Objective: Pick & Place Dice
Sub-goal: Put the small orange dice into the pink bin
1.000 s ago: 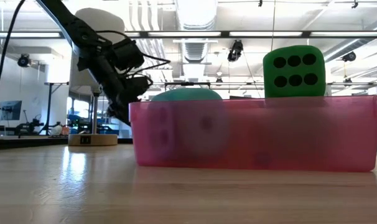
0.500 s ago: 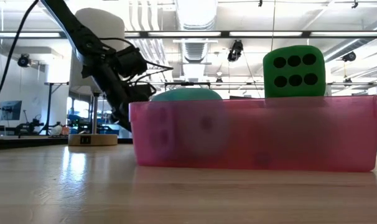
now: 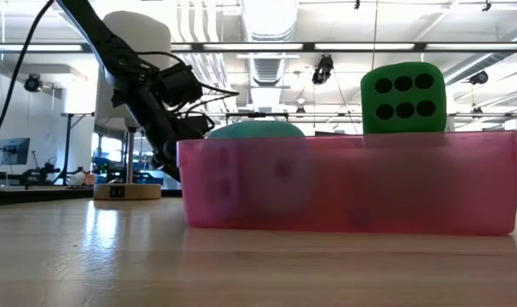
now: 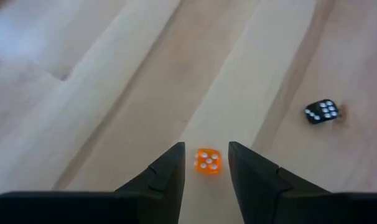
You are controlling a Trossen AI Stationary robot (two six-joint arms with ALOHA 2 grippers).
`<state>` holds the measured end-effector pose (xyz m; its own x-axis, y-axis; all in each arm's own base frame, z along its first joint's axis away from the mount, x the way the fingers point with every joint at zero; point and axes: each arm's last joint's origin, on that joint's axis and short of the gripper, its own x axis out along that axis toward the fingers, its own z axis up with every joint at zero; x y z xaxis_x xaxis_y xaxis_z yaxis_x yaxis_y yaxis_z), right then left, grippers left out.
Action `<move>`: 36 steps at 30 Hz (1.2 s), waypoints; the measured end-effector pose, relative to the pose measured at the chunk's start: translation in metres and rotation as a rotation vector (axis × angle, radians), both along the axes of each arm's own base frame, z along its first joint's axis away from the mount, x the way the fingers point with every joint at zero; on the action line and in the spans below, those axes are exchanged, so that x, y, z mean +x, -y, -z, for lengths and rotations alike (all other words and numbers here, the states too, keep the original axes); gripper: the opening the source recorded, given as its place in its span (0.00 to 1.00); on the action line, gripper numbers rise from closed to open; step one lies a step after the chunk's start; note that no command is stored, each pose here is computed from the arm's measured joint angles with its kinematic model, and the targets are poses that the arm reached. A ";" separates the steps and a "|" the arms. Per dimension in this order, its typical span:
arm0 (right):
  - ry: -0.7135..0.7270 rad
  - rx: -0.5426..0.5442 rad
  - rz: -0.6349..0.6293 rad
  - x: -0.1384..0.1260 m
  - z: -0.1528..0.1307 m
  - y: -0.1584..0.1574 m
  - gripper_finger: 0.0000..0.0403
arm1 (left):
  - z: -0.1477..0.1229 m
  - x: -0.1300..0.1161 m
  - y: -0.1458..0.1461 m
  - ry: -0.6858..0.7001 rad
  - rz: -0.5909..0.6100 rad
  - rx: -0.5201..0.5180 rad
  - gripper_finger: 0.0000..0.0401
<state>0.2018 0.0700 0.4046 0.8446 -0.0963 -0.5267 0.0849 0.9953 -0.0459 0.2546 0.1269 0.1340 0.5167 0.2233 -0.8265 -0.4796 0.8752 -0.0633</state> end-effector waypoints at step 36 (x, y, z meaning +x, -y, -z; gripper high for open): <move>-0.001 -0.001 -0.001 0.000 0.000 0.000 0.23 | 0.010 0.002 0.002 -0.047 0.034 0.026 0.29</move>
